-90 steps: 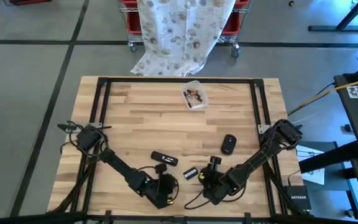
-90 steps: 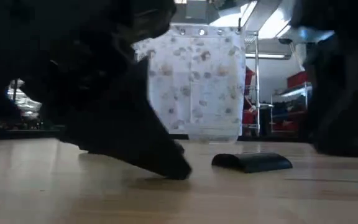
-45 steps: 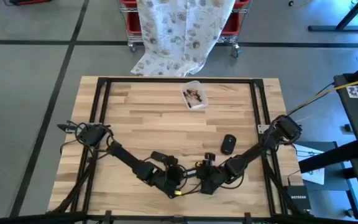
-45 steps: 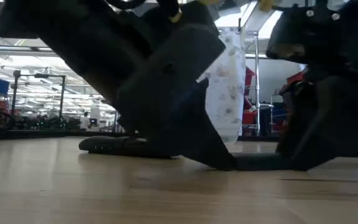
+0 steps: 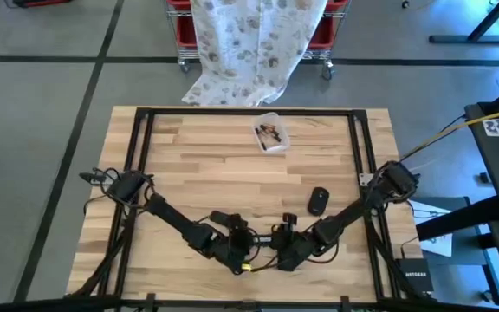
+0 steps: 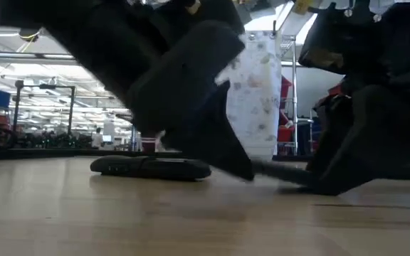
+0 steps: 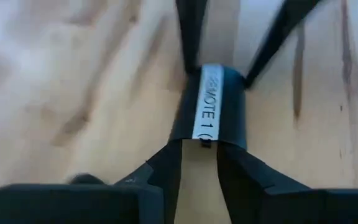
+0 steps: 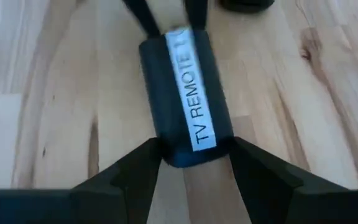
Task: Insert battery
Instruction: Close the remote control cover
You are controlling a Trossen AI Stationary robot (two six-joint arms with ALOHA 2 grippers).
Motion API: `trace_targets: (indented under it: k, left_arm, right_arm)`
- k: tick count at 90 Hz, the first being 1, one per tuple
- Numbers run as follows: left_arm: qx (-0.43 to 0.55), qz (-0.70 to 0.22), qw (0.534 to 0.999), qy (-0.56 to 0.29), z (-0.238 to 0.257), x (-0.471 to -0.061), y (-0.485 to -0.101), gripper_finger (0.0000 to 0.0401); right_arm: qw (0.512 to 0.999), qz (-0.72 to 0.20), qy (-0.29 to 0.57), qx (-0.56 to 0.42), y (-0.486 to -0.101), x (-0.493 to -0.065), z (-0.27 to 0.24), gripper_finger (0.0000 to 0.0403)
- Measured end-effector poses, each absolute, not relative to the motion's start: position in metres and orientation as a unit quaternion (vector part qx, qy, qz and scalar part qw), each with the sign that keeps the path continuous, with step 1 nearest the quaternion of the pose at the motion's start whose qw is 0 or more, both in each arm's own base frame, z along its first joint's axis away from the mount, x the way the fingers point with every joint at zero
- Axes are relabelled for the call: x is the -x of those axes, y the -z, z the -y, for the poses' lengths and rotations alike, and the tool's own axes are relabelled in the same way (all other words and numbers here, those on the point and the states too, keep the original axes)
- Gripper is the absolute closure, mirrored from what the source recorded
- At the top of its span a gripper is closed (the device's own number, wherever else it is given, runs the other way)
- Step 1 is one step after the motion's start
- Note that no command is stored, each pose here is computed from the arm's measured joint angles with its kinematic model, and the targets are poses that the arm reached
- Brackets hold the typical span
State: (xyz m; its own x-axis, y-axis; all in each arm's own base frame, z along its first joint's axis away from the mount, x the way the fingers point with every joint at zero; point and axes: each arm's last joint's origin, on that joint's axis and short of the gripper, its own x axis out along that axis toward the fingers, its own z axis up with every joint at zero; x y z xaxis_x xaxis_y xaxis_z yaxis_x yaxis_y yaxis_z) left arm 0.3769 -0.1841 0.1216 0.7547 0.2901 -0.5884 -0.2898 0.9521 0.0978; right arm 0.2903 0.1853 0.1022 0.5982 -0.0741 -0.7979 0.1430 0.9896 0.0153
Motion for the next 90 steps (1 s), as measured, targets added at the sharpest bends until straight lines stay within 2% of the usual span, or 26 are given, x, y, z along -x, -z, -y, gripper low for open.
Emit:
trace_targets:
  k: [52,90]
  left_arm:
    - [-0.029,-0.364,0.91,-0.197,0.171,-0.365,-0.126,0.0317]
    - [-0.062,-0.415,0.881,-0.218,0.164,-0.342,-0.149,0.0317]
  right_arm:
    - [0.906,-0.402,0.113,-0.062,-0.108,-0.312,-0.166,0.0219]
    - [0.92,-0.365,0.117,-0.085,-0.108,-0.329,-0.164,0.0219]
